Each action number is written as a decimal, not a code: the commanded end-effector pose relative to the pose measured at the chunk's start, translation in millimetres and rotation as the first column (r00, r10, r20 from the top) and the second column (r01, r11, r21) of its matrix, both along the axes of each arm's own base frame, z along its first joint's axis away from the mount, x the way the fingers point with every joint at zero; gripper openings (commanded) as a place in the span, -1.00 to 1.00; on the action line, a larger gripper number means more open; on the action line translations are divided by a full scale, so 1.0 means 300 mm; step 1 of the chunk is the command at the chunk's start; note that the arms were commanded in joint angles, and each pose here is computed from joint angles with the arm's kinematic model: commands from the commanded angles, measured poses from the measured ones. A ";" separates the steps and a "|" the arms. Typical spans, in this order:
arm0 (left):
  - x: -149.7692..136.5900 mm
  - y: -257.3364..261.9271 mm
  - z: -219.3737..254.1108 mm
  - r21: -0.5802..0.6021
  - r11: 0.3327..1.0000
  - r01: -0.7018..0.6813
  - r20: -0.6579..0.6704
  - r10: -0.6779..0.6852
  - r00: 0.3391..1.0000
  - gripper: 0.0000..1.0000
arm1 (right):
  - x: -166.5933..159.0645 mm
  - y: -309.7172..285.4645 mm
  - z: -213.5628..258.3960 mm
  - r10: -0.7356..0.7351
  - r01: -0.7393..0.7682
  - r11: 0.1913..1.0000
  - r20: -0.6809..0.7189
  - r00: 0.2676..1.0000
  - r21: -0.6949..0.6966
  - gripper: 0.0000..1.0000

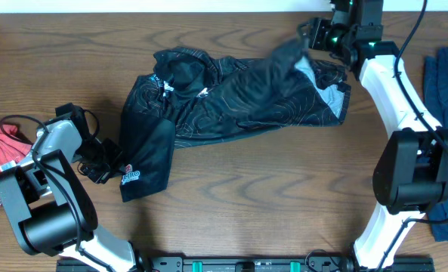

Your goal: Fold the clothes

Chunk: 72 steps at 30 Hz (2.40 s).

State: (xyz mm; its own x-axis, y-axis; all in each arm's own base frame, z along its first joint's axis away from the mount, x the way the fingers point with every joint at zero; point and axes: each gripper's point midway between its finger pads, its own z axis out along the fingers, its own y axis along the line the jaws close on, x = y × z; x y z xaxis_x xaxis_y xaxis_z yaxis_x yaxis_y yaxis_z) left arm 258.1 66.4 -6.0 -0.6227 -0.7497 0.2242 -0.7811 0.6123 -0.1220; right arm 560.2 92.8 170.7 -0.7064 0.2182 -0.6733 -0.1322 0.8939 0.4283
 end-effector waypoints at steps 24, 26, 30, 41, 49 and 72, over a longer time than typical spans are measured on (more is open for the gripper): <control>-0.072 -0.019 -0.059 -0.013 1.000 0.015 -0.092 -0.016 0.996 -0.88 | -0.150 0.046 -0.528 -0.048 0.024 0.998 -0.448 0.893 -0.059 -0.10; -0.072 -0.019 -0.059 -0.013 1.000 0.015 -0.092 -0.016 0.996 -0.88 | -0.148 0.034 -0.528 -0.055 0.032 0.998 -0.449 0.892 -0.059 -0.07; -0.072 -0.019 -0.059 -0.013 1.000 0.015 -0.092 -0.016 0.996 -0.88 | -0.156 -0.009 -0.533 -0.088 0.076 0.996 -0.477 0.875 -0.045 -0.04; -0.072 -0.019 -0.059 -0.014 1.000 0.015 -0.092 -0.016 0.996 -0.88 | -0.157 -0.116 -0.527 -0.119 0.148 0.989 -0.509 0.853 0.018 -0.17; -0.072 -0.019 -0.059 -0.014 1.000 0.015 -0.092 -0.016 0.996 -0.88 | -0.141 -0.077 -0.517 -0.096 0.125 0.992 -0.484 0.870 0.028 -0.16; -0.073 -0.020 -0.059 -0.015 1.000 0.015 -0.094 -0.016 0.995 -0.88 | -0.121 -0.085 -0.452 -0.088 0.124 0.991 -0.459 0.884 0.049 -0.97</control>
State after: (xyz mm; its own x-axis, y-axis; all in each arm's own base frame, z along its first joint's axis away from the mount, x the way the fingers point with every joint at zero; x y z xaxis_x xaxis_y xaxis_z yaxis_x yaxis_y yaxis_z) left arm 257.2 65.3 -6.1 -0.6216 -0.7484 0.2311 -0.7817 0.6115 -0.1224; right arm 514.6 75.2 20.3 -0.9136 0.3321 -0.2348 0.1909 0.8598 0.4736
